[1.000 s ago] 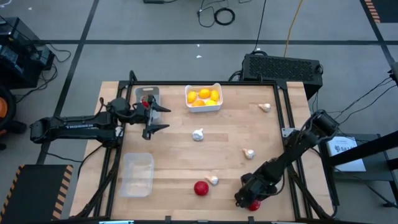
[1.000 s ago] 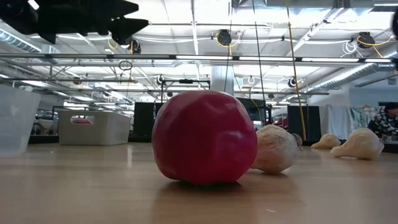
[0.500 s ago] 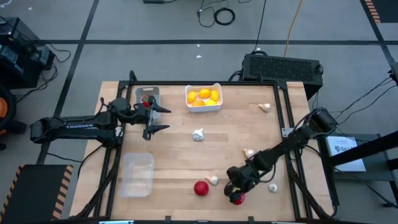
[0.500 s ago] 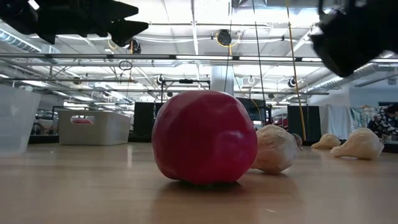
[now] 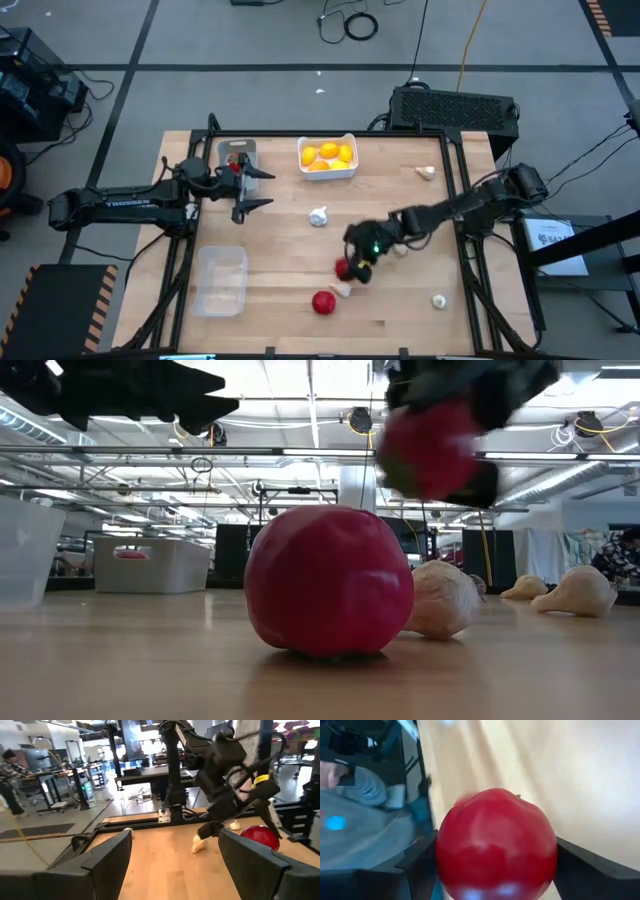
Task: Sort produce into baskets
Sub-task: Put the tomato into the gray bin
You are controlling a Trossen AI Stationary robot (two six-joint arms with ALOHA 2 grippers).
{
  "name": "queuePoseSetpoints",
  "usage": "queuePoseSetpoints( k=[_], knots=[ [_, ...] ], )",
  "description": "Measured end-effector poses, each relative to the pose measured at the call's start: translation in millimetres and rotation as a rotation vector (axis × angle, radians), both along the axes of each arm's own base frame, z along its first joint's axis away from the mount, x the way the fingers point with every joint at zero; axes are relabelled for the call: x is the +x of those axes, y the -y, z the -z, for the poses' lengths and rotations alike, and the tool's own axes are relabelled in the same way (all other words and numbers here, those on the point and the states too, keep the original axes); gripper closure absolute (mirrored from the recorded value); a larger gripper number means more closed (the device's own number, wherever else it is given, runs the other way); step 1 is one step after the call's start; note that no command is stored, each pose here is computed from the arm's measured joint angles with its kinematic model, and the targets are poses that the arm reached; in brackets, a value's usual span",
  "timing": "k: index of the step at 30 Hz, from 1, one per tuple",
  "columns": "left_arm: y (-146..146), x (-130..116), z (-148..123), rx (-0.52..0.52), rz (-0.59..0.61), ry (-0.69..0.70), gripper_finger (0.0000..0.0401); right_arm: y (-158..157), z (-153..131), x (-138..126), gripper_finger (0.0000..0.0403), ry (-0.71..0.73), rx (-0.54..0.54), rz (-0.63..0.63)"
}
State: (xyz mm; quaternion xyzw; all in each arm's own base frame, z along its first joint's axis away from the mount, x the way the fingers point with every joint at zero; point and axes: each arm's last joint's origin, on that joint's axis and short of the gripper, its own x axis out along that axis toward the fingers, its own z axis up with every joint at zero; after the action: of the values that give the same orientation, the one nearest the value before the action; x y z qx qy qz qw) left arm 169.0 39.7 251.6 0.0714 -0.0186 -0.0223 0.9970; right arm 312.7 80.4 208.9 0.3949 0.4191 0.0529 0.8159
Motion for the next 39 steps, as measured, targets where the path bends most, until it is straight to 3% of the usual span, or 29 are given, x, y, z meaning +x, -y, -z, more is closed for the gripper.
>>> queuePoseSetpoints(
  k=[6,9,12,17,26,33,39],
  knots=[
    [-5,-1,-3,0.004,-0.046,0.013,0.0095,43,-10,17,0.0095,0.279,-0.481,0.044],
    [-14,-2,-9,-0.028,-0.174,-0.012,0.0095,63,-17,30,0.0094,0.42,-0.711,0.136],
    [-26,-4,-16,-0.058,-0.336,-0.066,0.0095,84,-16,46,0.0094,0.55,-0.831,0.198],
    [-43,-11,-31,-0.113,-0.521,-0.124,0.0095,117,4,76,0.0094,0.69,-0.87,0.237],
    [-73,-29,-57,-0.134,-0.717,-0.121,0.0095,162,21,177,0.0094,0.663,-0.887,0.159],
    [-84,-33,-61,-0.151,-0.696,-0.136,0.0095,185,16,236,0.0094,0.715,-0.907,0.202],
    [-89,-37,-55,-0.174,-0.715,-0.186,0.0095,190,33,264,0.0094,0.757,-0.932,0.21]
  ],
)
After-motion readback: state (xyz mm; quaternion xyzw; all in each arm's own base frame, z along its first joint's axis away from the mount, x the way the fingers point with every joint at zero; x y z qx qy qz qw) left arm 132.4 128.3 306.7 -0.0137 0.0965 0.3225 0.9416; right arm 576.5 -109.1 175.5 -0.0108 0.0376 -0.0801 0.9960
